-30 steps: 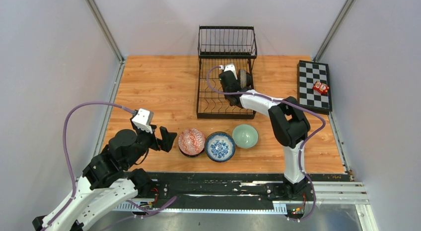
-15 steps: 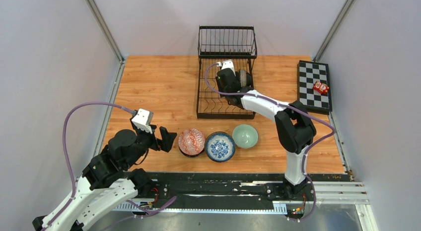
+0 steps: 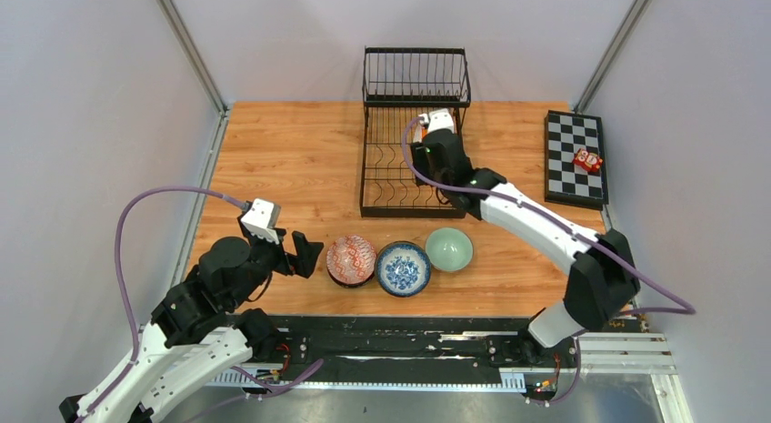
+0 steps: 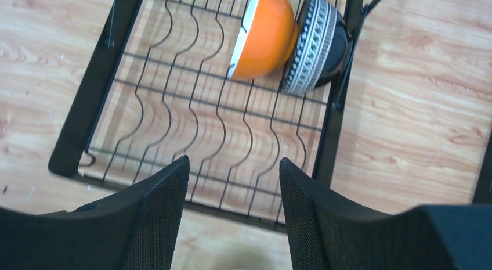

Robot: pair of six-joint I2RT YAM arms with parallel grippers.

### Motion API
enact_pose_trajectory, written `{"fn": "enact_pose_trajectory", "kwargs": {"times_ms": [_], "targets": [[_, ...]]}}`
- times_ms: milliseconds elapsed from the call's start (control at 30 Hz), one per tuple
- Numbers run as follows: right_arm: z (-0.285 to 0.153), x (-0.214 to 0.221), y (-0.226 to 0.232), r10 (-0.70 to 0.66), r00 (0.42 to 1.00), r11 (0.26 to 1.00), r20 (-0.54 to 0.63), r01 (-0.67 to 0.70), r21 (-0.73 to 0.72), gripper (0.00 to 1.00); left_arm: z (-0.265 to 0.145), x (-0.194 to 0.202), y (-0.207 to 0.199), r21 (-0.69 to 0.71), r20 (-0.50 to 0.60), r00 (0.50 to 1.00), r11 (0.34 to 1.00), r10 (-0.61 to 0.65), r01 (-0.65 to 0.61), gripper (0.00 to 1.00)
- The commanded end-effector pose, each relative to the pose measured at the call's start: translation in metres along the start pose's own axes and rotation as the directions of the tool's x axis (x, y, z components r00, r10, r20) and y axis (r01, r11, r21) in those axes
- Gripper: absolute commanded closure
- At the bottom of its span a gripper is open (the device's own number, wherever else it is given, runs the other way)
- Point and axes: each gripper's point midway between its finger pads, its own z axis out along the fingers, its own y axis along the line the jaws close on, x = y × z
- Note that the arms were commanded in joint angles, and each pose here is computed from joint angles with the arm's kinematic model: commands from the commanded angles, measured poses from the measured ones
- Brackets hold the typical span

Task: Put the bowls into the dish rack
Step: Pick up the bowl from the center of the board.

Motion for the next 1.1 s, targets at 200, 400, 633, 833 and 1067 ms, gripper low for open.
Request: {"fn": "enact_pose_trajectory", "kwargs": {"times_ms": [200,400,633,833,1067], "targets": [[-0.077,0.066,-0.025,0.044,0.99,0.998,-0.135,-0.05,-0.04,0.36,0.005,0.006,0.005,-0.037,-0.021,1.0,0.999,0.006,-0.007,0.0],[-0.108,0.094,-0.04,0.079,0.98,0.996,-0.184,-0.086,-0.03,0.34,0.007,0.002,0.005,-0.053,-0.025,1.0,0.999,-0.011,0.009,0.0],[-0.126,0.137,-0.051,0.116,0.952,0.993,-0.284,-0.12,0.002,0.27,0.009,-0.003,-0.002,-0.041,-0.04,0.998,0.998,-0.049,0.047,0.0],[-0.125,0.169,-0.05,0.152,0.918,0.988,-0.366,-0.152,0.029,0.24,0.014,-0.002,-0.013,-0.004,-0.066,0.996,0.998,-0.067,0.067,0.0],[-0.114,0.2,-0.046,0.174,0.879,0.984,-0.443,-0.171,0.046,0.24,0.02,0.003,-0.022,0.025,-0.104,0.992,0.997,-0.075,0.078,0.0]]}}
